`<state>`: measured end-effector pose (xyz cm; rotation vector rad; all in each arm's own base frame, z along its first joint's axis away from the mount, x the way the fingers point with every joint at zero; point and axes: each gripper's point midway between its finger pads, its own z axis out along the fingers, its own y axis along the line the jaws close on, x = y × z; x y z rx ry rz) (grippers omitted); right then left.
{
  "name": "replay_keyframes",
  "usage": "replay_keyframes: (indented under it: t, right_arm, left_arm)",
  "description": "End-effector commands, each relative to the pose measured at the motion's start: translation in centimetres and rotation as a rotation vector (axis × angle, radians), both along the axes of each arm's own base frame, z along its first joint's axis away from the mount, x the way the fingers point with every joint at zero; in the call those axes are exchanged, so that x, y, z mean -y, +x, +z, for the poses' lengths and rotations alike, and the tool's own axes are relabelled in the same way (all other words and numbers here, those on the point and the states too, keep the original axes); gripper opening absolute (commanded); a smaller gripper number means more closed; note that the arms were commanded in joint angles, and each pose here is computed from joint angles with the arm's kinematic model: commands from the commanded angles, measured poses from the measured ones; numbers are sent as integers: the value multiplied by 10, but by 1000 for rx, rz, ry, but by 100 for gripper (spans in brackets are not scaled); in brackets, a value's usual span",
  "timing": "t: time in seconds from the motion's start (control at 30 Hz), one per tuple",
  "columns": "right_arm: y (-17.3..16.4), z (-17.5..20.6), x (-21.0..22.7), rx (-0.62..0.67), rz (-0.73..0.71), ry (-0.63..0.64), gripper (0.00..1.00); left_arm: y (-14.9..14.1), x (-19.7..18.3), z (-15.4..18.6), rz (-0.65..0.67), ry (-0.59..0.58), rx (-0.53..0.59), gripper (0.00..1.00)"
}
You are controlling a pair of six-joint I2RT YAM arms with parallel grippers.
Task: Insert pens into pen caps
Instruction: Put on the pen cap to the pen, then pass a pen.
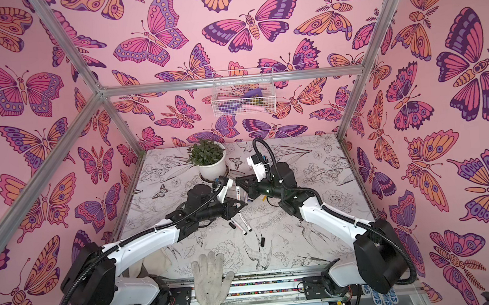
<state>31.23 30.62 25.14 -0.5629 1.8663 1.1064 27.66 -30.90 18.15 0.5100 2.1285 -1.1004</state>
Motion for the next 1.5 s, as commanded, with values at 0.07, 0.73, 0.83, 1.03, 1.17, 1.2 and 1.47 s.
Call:
replay_keyframes:
  t: [0.07,0.73,0.83,1.03,1.17,1.2,1.47]
  right_arm:
    - [-78,-98,4,-265,233,-243,0]
    - [-101,-139,2,-319,296,-437,0]
    - [-101,-142,1,-338,304,-439,0]
    - [-107,-146,0,-372,334,-442,0]
    - [-105,-144,0,-370,322,-446,0]
    - [-103,-142,0,-364,318,-444,0]
    - [-65,-85,-12,-320,249,-286,0]
  left_arm:
    - [77,-37,84,341,-158,199,0]
    - [75,-45,105,339,-145,291,0]
    - [75,-47,113,339,-145,318,0]
    - [78,-50,130,336,-163,352,0]
    - [79,-46,131,314,-157,355,0]
    - [77,-41,127,292,-155,344,0]
    - [24,4,76,36,-116,240,0]
